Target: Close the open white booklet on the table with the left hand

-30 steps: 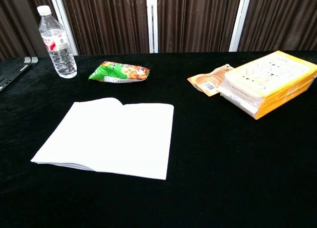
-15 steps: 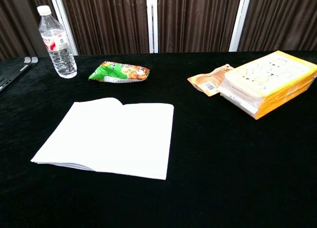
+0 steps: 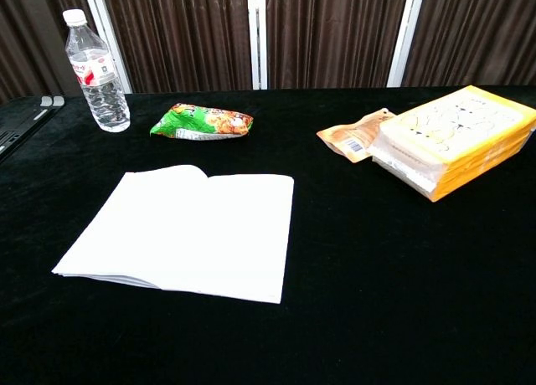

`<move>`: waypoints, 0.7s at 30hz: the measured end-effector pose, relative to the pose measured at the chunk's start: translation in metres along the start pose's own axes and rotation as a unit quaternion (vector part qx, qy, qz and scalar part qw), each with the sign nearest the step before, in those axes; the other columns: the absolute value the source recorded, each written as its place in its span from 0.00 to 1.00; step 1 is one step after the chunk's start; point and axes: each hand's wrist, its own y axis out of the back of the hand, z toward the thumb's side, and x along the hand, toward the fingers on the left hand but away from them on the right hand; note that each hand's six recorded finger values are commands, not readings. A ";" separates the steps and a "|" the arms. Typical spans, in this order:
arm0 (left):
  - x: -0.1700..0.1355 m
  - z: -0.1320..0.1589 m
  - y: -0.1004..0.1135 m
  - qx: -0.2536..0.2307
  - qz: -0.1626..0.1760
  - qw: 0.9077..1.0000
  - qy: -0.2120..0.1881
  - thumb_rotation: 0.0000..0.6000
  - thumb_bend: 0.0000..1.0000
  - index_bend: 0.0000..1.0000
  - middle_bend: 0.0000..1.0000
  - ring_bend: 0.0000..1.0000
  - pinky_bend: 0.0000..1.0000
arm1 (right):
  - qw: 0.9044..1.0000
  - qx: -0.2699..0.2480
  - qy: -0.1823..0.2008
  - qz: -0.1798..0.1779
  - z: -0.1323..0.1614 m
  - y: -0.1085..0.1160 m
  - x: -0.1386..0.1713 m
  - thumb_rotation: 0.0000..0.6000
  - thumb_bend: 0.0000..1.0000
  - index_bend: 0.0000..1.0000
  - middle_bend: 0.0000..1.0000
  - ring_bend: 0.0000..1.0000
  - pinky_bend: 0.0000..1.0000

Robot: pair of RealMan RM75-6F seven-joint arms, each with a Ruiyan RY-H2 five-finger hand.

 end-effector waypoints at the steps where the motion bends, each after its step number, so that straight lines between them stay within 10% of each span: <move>1: 0.003 0.006 -0.005 0.003 -0.007 1.000 -0.009 1.00 0.30 0.00 0.00 0.00 0.00 | 1.000 0.000 0.000 0.000 0.000 0.000 0.000 1.00 0.08 0.00 0.00 0.00 0.00; 21: 0.058 0.088 -0.065 0.054 -0.052 0.995 -0.071 1.00 0.24 0.00 0.00 0.00 0.00 | 1.000 -0.012 0.002 -0.001 -0.001 0.004 0.000 1.00 0.08 0.00 0.00 0.00 0.00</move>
